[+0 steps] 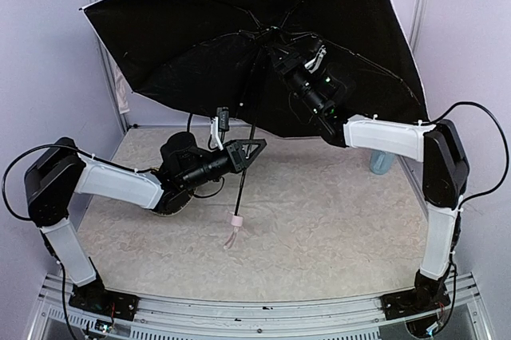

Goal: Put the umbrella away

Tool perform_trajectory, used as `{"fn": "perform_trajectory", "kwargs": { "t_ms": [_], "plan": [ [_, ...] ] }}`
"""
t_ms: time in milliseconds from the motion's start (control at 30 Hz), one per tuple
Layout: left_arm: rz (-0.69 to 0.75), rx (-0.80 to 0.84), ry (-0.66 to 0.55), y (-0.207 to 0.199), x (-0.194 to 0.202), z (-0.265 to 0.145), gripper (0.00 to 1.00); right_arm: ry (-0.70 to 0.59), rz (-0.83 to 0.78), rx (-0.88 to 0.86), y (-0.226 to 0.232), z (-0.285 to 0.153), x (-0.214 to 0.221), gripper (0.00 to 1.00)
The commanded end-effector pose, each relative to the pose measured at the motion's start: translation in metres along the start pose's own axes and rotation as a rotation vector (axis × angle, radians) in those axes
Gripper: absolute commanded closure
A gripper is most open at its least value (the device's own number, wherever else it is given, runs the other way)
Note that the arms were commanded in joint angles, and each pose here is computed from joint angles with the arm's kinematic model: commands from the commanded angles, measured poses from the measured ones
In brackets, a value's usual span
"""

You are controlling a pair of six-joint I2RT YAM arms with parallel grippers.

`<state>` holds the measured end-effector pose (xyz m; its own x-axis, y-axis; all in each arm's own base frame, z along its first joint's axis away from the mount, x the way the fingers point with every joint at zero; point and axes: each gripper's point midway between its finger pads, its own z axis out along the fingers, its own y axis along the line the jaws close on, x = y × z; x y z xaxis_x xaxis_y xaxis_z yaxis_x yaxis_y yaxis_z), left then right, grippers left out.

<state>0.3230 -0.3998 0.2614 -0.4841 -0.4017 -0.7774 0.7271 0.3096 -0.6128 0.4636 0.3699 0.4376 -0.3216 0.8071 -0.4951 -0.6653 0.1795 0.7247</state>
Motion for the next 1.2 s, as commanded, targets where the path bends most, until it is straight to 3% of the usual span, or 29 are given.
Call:
{"fn": "perform_trajectory", "kwargs": {
  "t_ms": [0,100,400,567,767,967,1167],
  "plan": [
    [0.181,-0.070,-0.086,-0.014,-0.037,0.007,1.00,-0.064,-0.198,0.076,0.013,-0.006,-0.023,0.56],
    [0.199,-0.080,-0.088,-0.014,-0.037,0.008,1.00,-0.057,-0.199,0.116,0.002,-0.007,-0.022,0.59],
    [0.272,-0.117,-0.085,-0.013,-0.038,0.010,1.00,0.049,-0.184,0.132,-0.011,0.002,-0.013,0.53],
    [0.318,-0.128,-0.082,-0.013,-0.041,0.009,1.00,0.082,-0.090,0.175,-0.033,-0.004,-0.007,0.58],
    [0.324,-0.132,-0.074,-0.011,-0.039,0.009,1.00,0.120,-0.040,0.194,-0.045,-0.004,-0.001,0.66],
    [0.322,-0.133,-0.058,-0.010,-0.035,0.009,1.00,0.094,-0.057,0.201,-0.045,-0.005,-0.007,0.86],
    [0.294,-0.091,0.003,-0.006,-0.019,0.008,0.99,0.048,-0.183,0.164,-0.023,-0.002,-0.028,0.97]
  ]
}}
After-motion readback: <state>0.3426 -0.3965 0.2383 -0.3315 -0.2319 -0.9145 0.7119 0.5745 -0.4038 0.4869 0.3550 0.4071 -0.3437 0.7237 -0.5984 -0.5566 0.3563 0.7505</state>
